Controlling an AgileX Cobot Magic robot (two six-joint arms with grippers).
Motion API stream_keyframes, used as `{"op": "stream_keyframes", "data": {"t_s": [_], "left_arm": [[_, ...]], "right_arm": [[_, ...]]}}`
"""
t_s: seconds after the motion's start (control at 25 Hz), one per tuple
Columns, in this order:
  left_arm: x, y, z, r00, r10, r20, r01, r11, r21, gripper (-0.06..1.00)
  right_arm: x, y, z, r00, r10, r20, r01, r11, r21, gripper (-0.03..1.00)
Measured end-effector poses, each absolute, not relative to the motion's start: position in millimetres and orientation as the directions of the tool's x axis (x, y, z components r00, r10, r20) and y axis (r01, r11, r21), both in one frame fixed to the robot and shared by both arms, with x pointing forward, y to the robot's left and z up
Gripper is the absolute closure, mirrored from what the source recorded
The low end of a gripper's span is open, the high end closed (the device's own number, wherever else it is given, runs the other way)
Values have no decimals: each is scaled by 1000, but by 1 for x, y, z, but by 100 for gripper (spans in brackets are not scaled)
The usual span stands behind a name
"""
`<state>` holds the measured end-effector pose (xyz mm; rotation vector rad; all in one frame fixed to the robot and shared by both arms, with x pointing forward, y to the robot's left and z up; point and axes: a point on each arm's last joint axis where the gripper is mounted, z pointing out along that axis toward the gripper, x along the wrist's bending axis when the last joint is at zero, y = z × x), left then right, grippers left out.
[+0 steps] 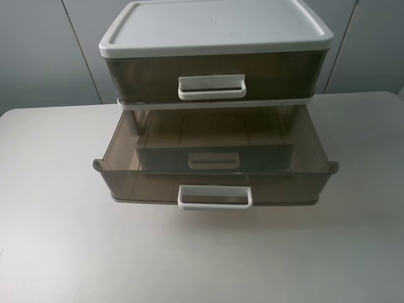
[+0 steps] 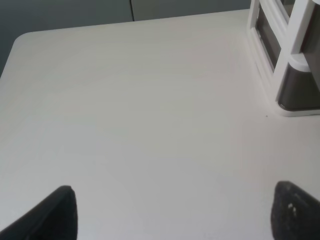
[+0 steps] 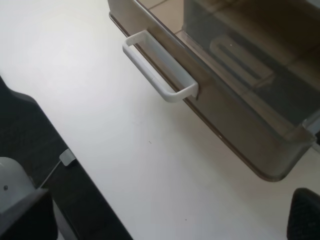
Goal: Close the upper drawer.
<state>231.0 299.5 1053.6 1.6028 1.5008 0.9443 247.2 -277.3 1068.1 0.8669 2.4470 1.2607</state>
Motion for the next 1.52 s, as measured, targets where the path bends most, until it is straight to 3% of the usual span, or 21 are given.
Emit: {"op": "stream_keyframes", "data": {"t_s": [0.16, 0.8, 0.96, 1.32, 1.52], "left_arm": [[231, 300, 1054, 48, 998, 30, 459, -48, 887, 20], [231, 300, 1054, 48, 998, 30, 459, -48, 887, 20], [231, 300, 1054, 48, 998, 30, 459, -48, 887, 20], [231, 300, 1054, 48, 998, 30, 459, -48, 887, 20], [231, 300, 1054, 48, 998, 30, 459, -48, 887, 20]], "right_arm": [[237, -289, 1053, -790, 612, 45, 364, 409, 837, 27], [228, -299, 1053, -740, 671, 53, 351, 318, 881, 27], [228, -297, 1053, -595, 802, 53, 406, 243, 881, 27], [231, -292, 1053, -78, 996, 50, 473, -7, 881, 27], [232, -292, 1053, 6, 999, 43, 471, -41, 881, 27]]}}
